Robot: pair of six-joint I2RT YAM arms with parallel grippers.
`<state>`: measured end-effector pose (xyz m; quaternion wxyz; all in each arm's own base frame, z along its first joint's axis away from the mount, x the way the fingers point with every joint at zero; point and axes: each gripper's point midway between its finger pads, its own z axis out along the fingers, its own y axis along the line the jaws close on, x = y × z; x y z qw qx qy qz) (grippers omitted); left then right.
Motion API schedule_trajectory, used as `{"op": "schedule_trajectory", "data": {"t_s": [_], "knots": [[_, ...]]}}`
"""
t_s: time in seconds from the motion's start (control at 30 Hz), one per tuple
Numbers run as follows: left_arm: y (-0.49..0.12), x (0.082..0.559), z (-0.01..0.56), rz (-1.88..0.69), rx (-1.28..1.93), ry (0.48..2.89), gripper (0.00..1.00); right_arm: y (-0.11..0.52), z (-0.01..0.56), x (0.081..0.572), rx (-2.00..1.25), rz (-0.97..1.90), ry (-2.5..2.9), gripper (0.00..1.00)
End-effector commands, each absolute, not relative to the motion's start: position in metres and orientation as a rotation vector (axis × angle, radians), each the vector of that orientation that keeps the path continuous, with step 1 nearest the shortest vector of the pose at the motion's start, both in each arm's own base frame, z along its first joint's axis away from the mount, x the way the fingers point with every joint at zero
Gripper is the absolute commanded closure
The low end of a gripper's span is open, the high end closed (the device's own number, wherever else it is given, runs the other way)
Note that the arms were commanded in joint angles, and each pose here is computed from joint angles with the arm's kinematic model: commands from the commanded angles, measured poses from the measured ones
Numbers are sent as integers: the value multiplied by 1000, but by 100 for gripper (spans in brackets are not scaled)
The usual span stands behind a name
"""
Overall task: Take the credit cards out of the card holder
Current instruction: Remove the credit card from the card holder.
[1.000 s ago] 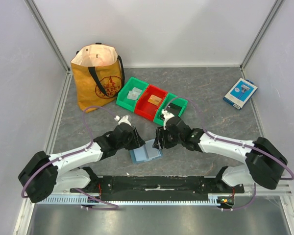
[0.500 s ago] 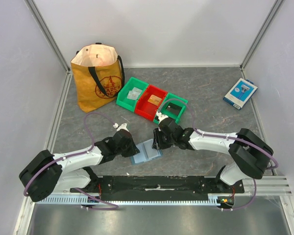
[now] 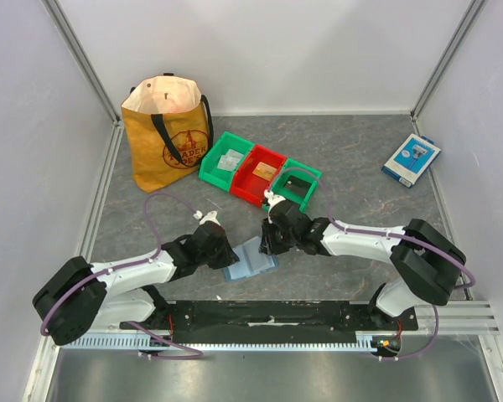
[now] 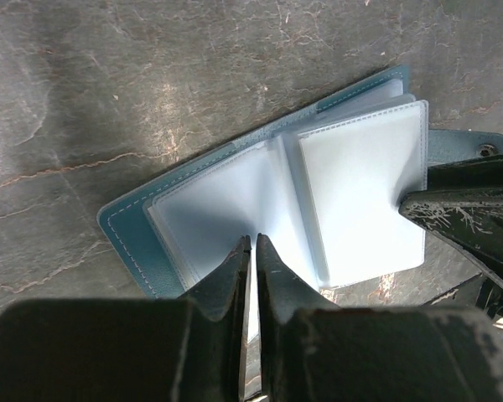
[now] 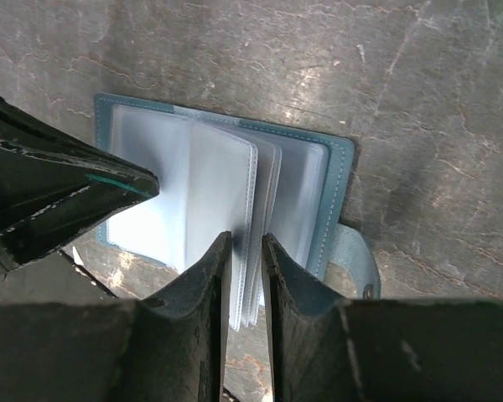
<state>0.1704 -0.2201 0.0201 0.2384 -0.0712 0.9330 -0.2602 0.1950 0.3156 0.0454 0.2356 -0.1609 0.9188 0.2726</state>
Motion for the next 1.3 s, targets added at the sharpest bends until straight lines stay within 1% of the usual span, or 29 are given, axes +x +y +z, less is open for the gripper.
{"op": "schedule_trajectory", "data": {"t_s": [0.0,0.13,0.23,0.3,0.43,0.6,0.7,0.8,1.0,1.27], "knots": [[-213,161,9,-683,-190,2597,88,338,82,197,-493,850,2428,73],[-214,160,11,-688,-189,2596,88,343,96,195,-511,876,2401,71],[-214,160,12,-693,-191,2590,88,347,105,192,-531,904,2390,69],[-214,160,12,-695,-189,2589,89,349,107,190,-543,909,2385,64],[-214,160,13,-699,-193,2587,88,349,103,188,-551,898,2395,62],[-213,159,13,-700,-195,2587,89,338,90,197,-500,781,2420,53],[-212,159,13,-699,-199,2586,88,327,79,207,-464,673,2434,52],[-212,158,12,-701,-198,2589,88,327,69,207,-480,647,2456,49],[-212,158,12,-700,-197,2589,89,334,61,205,-509,644,2474,47],[-212,158,12,-696,-198,2591,88,341,69,204,-530,678,2457,47]]}}
